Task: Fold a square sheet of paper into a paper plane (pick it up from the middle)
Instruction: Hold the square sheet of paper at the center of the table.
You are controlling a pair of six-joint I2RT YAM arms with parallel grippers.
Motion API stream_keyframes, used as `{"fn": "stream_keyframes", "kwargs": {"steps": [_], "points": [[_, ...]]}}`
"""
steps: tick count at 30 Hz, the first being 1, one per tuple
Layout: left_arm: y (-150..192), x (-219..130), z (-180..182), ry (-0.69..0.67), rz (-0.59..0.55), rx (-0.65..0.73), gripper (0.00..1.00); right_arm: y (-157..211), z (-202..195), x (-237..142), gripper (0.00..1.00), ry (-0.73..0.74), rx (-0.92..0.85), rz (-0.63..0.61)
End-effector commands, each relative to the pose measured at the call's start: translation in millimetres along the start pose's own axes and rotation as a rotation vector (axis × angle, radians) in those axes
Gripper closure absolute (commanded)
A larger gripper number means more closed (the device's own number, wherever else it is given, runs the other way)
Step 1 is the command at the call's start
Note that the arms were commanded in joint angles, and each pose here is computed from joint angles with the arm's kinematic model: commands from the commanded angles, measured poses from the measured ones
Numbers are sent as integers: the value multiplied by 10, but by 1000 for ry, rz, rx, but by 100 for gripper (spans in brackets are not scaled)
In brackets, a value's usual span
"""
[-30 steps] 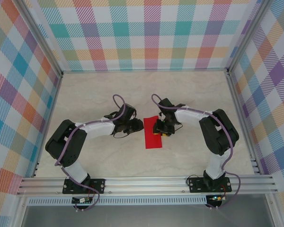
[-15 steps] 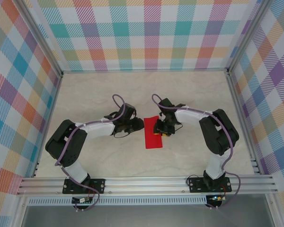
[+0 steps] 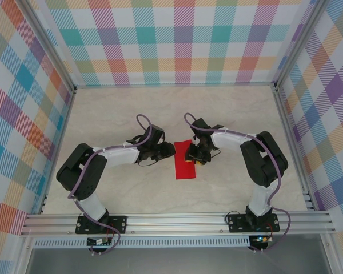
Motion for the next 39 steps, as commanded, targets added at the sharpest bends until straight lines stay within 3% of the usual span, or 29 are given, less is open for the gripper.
{"fn": "stream_keyframes", "kwargs": {"steps": [1,26,39], "points": [[40,75,-6,23,32,-5,69,119,-357,403,59,201,50,74],[86,290,-23,109,120,-23,79,89,-350,439,57,206,-10,86],[140,335,60,75,152,-26,81,85,-361,472,57,212,-16,96]]}}
Point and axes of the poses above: each hand's point on the last joint's axis, 136 mm out from that joint toward the fingers, its own x axis out along the fingers, its own z axis along the line the jaws close on, y = z × x, the point moved 10 cm from there along -x, back along the fingers, and after that the axes turned 3 degrees about -x, right-handed, at the moved point
